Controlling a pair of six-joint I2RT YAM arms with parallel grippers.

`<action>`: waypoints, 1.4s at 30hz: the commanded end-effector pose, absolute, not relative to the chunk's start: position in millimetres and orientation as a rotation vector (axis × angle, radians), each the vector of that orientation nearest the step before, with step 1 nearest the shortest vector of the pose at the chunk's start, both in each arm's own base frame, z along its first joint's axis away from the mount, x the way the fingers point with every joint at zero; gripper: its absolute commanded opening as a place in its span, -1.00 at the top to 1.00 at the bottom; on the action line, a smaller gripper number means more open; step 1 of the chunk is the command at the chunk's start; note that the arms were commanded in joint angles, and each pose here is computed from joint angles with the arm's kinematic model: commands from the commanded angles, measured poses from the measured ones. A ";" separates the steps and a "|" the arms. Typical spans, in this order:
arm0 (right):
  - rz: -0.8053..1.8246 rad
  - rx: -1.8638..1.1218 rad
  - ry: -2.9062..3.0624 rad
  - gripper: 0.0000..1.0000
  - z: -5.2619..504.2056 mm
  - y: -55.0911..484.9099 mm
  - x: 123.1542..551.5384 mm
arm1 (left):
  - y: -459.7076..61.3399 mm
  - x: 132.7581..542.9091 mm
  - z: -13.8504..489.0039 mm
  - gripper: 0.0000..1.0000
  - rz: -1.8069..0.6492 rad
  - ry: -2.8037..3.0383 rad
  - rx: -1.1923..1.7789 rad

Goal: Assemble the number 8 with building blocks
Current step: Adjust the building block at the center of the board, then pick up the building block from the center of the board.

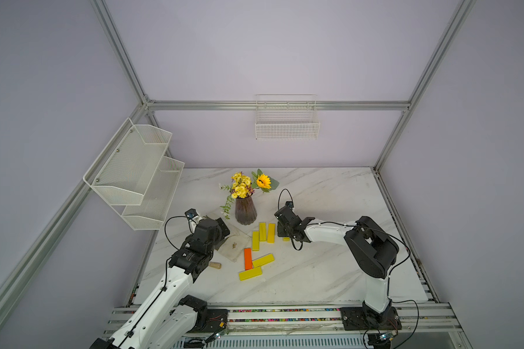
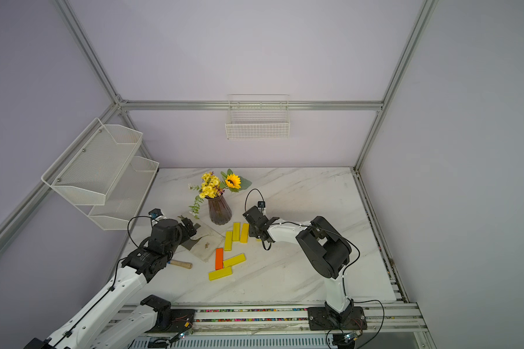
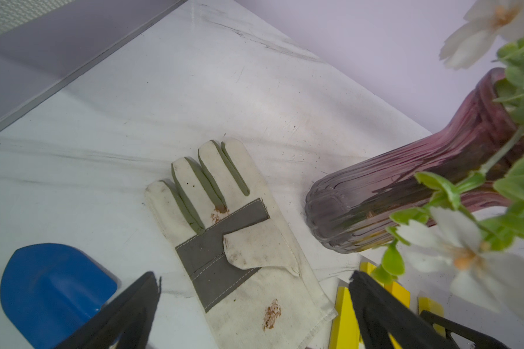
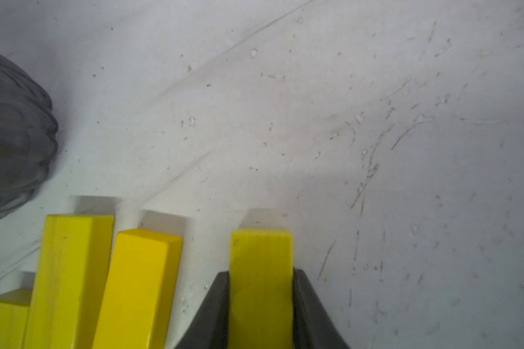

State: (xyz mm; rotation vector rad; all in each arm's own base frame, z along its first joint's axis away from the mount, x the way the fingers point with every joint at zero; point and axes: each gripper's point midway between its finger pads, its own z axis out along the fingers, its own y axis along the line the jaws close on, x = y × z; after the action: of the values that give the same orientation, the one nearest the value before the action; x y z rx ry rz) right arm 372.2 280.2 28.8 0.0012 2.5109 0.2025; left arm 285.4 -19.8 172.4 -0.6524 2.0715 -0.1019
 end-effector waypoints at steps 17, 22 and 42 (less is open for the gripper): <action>0.166 0.013 2.521 0.02 24.2 281.2 376.8 | -17.5 283.9 179.3 -1.00 -0.104 2.033 -0.651; 0.172 -0.036 2.468 -0.42 45.0 285.0 384.2 | -18.0 283.7 180.6 -1.00 -0.109 2.030 -0.648; 0.206 -1.034 2.249 -0.34 90.5 353.1 240.0 | -16.1 277.8 192.1 -1.00 -0.131 1.999 -0.645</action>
State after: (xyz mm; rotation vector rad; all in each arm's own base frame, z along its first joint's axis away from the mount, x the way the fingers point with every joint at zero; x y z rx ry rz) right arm 263.4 358.7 124.1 -0.7243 2.2550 0.3416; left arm 279.9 -16.8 191.0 -0.6571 2.0048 -0.1392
